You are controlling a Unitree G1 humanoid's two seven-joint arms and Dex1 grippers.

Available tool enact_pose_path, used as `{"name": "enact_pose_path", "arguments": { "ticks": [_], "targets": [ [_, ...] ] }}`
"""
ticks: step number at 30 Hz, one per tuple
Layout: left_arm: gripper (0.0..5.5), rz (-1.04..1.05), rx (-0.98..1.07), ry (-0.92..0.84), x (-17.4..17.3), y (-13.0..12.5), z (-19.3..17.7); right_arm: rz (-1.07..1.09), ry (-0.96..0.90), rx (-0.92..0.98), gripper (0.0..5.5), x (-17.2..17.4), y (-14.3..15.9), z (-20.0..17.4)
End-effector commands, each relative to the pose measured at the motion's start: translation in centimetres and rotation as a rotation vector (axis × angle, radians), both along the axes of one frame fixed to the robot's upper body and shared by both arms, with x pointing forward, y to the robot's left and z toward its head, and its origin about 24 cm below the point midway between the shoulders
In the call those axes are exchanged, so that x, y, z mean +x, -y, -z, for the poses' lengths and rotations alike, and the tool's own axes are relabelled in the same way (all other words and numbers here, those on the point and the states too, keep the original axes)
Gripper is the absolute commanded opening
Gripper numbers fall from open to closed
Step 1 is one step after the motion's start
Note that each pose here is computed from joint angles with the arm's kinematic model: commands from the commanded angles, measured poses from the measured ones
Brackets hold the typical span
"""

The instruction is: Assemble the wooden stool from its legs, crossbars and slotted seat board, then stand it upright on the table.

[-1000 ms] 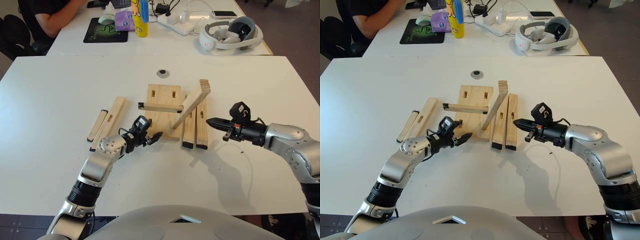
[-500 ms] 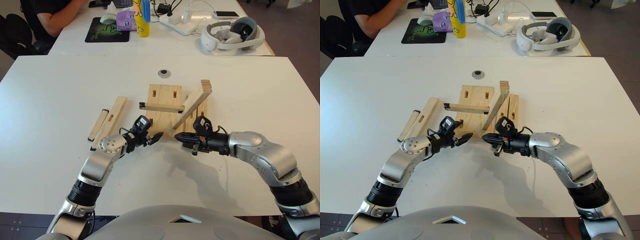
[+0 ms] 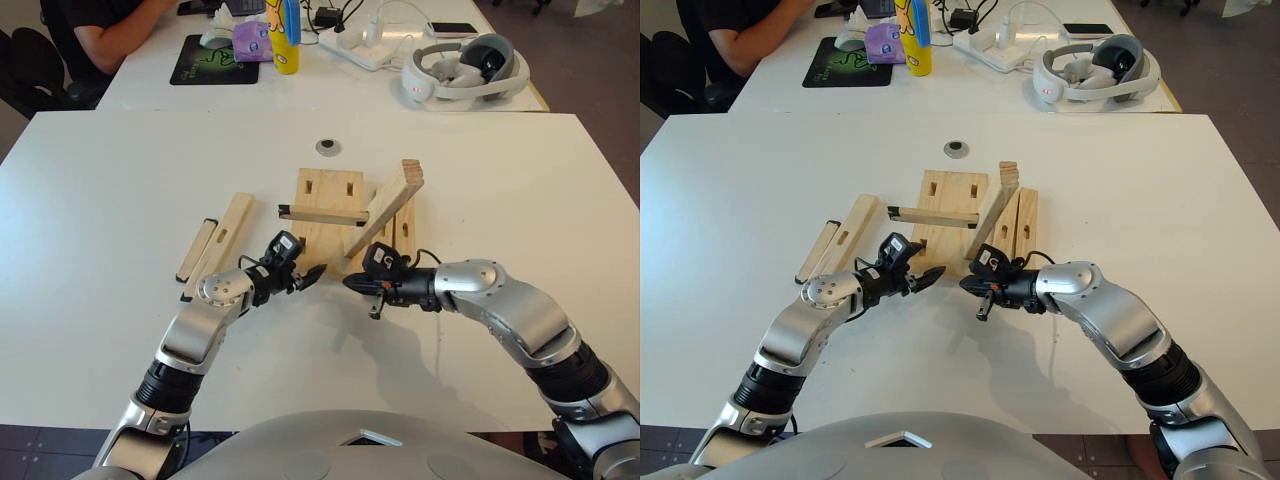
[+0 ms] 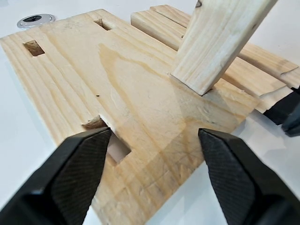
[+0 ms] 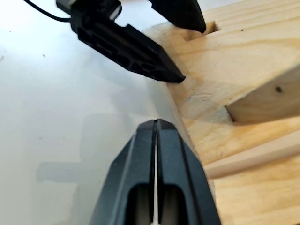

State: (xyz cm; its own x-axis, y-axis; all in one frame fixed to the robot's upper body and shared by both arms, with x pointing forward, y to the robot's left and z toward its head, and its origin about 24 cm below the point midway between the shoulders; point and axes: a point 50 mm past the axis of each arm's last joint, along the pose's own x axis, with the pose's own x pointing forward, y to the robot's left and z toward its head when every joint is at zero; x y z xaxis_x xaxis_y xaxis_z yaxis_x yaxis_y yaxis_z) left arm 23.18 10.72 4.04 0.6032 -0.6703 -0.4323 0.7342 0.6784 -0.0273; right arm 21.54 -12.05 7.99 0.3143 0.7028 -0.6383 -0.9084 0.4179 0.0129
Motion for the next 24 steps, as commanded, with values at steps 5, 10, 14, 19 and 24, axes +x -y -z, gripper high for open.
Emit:
{"name": "enact_pose_path", "arguments": {
  "ticks": [5,10,14,19,24],
  "targets": [
    [3.5,-0.027,0.053,-0.137,-1.3,-0.9,2.3,-0.023,0.144,-0.172,0.0,1.1,-0.1,0.2],
    [3.5,-0.032,0.053,-0.138,-1.3,-0.9,2.4,-0.002,0.192,-0.168,0.0,2.1,0.3,-0.5],
    [3.5,-0.035,0.051,-0.136,-1.2,-0.8,2.4,-0.006,0.229,-0.145,0.0,2.6,0.0,-0.8],
    [3.5,-0.032,0.05,-0.132,-1.1,-0.7,2.3,0.005,0.257,-0.142,0.0,3.2,-0.1,-0.7],
    [3.5,-0.026,0.056,-0.128,-0.8,-0.8,2.3,-0.016,0.22,-0.109,0.0,2.6,-0.4,-0.5]
  ]
}}
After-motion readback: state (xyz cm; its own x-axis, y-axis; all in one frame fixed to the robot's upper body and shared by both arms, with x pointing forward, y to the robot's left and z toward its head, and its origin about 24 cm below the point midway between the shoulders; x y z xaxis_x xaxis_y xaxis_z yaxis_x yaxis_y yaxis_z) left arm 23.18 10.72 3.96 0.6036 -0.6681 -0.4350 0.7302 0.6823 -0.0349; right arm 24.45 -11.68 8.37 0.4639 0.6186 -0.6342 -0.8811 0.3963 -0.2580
